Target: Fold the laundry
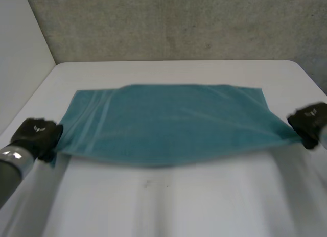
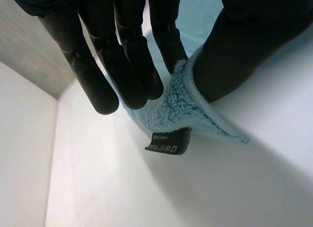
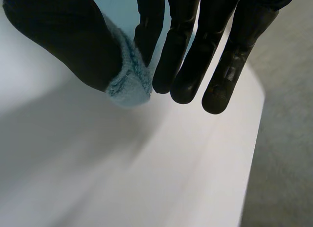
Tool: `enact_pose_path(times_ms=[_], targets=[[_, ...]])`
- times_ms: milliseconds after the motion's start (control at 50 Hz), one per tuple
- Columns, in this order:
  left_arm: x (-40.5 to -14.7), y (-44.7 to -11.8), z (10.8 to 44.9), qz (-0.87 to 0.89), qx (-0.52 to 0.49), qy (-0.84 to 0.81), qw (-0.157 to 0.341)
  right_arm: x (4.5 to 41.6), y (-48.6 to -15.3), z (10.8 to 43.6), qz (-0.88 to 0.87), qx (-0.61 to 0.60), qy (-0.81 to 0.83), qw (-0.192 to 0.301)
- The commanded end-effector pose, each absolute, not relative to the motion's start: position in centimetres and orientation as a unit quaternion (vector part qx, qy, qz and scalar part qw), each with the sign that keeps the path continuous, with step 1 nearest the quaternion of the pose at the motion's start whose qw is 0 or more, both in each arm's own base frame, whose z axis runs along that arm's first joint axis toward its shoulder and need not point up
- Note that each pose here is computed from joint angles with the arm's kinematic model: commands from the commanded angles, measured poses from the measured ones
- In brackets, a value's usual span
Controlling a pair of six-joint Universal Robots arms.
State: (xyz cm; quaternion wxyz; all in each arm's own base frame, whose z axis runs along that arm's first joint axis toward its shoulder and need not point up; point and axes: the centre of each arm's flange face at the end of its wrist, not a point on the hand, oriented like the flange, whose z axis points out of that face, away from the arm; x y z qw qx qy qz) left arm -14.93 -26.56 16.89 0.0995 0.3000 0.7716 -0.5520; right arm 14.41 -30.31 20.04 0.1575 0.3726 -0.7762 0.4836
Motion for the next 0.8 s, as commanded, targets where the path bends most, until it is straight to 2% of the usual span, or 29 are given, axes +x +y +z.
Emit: enact_pose_path(times_ms=[20, 100, 140, 200, 280, 340, 440, 540, 700, 800], targets=[[-13.1, -21.6, 20.5, -0.489, 0.356, 0.785, 0.137, 10.2, -24.9, 18.7, 0.327, 0.499, -0.781, 0.185], [-13.9, -22.2, 21.5, -0.522, 0.382, 0.751, 0.132, 9.8, -25.9, 18.8, 0.352, 0.481, -0.78, 0.189], [-14.1, -23.5, 22.0, -0.551, 0.387, 0.728, 0.129, 10.3, -27.3, 19.3, 0.39, 0.456, -0.777, 0.191], [-14.3, -25.6, 21.3, -0.565, 0.386, 0.719, 0.125, 11.1, -29.1, 18.3, 0.415, 0.431, -0.783, 0.17], [-16.4, -28.7, 20.0, -0.59, 0.396, 0.696, 0.105, 12.8, -32.6, 17.7, 0.463, 0.391, -0.781, 0.15], [-17.6, -30.9, 18.8, -0.594, 0.393, 0.693, 0.109, 14.2, -33.9, 17.8, 0.487, 0.386, -0.77, 0.147], [-18.1, -34.7, 17.2, -0.604, 0.37, 0.692, 0.138, 16.0, -37.8, 15.2, 0.504, 0.369, -0.76, 0.182], [-19.5, -38.4, 16.0, -0.637, 0.352, 0.672, 0.133, 16.7, -40.5, 14.2, 0.524, 0.346, -0.746, 0.223], [-20.5, -41.6, 14.7, -0.655, 0.349, 0.657, 0.135, 18.2, -43.2, 13.6, 0.579, 0.331, -0.706, 0.239], [-21.6, -42.1, 13.9, -0.66, 0.358, 0.649, 0.125, 18.7, -44.0, 13.8, 0.603, 0.322, -0.687, 0.247]])
